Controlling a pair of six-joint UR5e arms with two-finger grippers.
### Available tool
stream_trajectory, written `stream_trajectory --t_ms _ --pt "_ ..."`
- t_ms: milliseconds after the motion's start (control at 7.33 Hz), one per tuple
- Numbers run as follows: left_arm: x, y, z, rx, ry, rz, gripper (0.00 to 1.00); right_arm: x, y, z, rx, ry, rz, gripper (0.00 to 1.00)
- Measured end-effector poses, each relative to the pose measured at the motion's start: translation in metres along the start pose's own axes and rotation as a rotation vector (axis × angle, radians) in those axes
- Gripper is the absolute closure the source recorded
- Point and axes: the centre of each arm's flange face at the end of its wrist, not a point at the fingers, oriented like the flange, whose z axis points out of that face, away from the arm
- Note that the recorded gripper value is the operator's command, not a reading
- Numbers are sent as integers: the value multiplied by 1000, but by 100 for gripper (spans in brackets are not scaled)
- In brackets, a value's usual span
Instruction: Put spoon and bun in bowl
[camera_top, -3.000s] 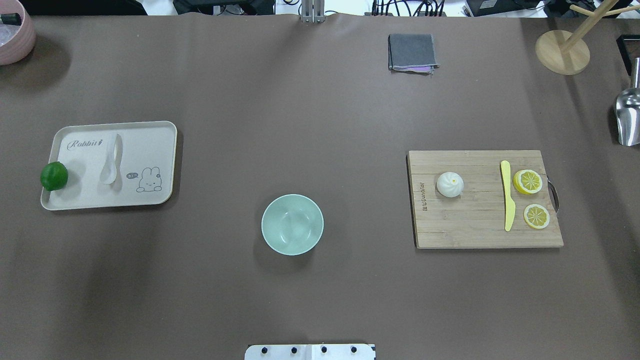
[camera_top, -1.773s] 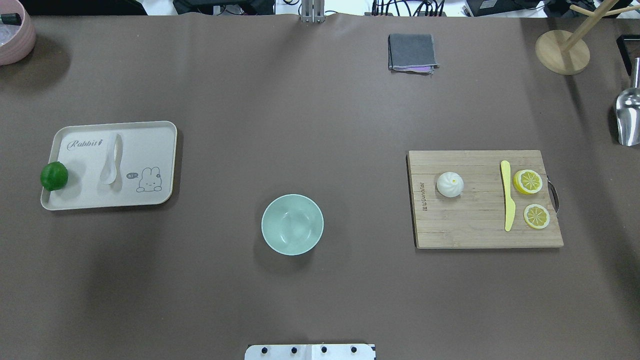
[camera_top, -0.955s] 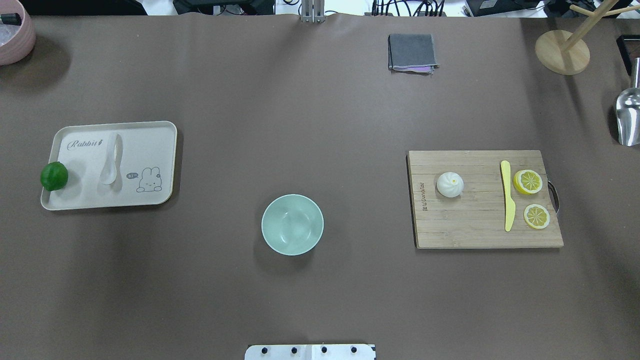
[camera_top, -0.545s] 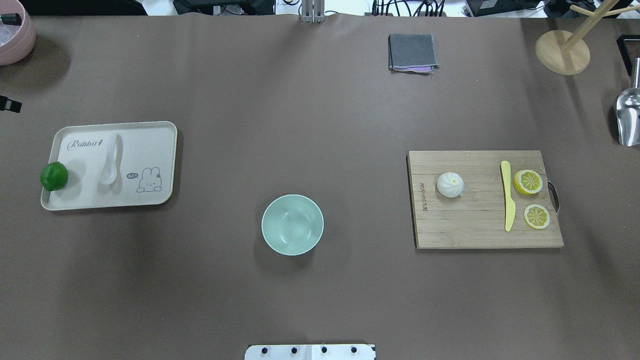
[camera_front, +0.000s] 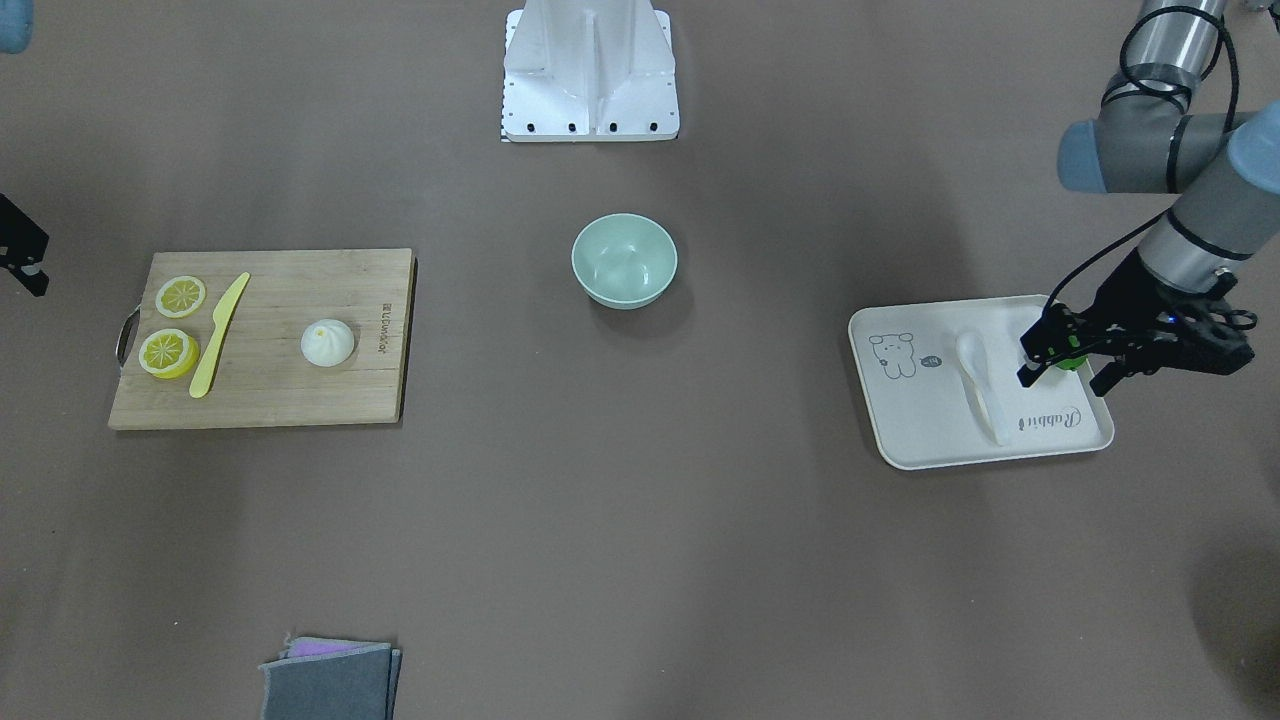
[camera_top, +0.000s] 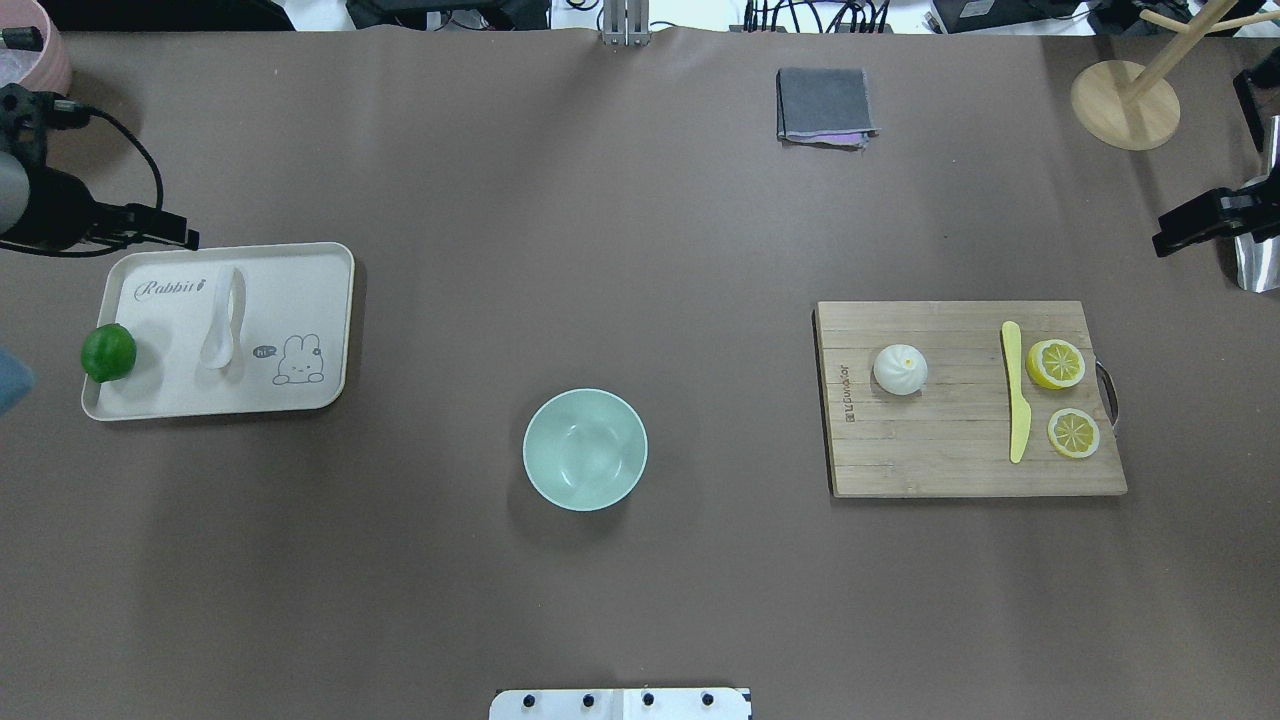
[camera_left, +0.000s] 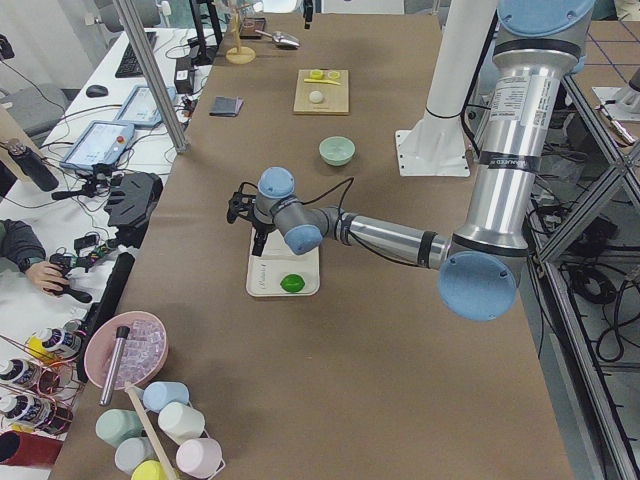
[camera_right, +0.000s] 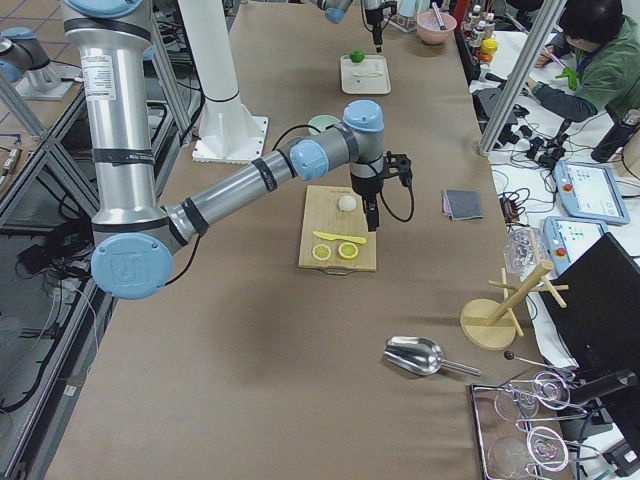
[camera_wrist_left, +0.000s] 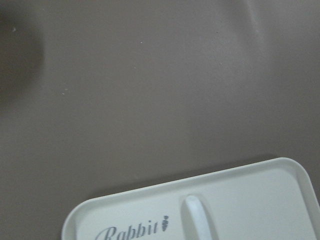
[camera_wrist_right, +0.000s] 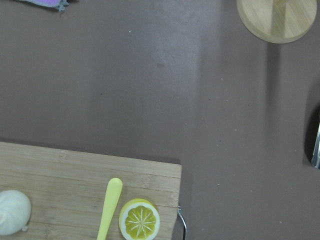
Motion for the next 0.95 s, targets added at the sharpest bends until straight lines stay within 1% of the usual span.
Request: stream_trajectory --t_ms 136,273,409,682,955 --pt "15 9 22 2 -23 1 25 -13 1 7 14 14 33 2" --pt "21 13 39 2 -44 3 37 -22 3 13 21 20 51 1" --pt "20 14 49 4 -63 5 43 -26 4 16 24 22 58 1" --pt "12 17 58 7 -89 2 44 -29 4 17 27 21 59 1" --pt "10 19 59 6 -94 -4 44 -29 4 17 27 22 59 1"
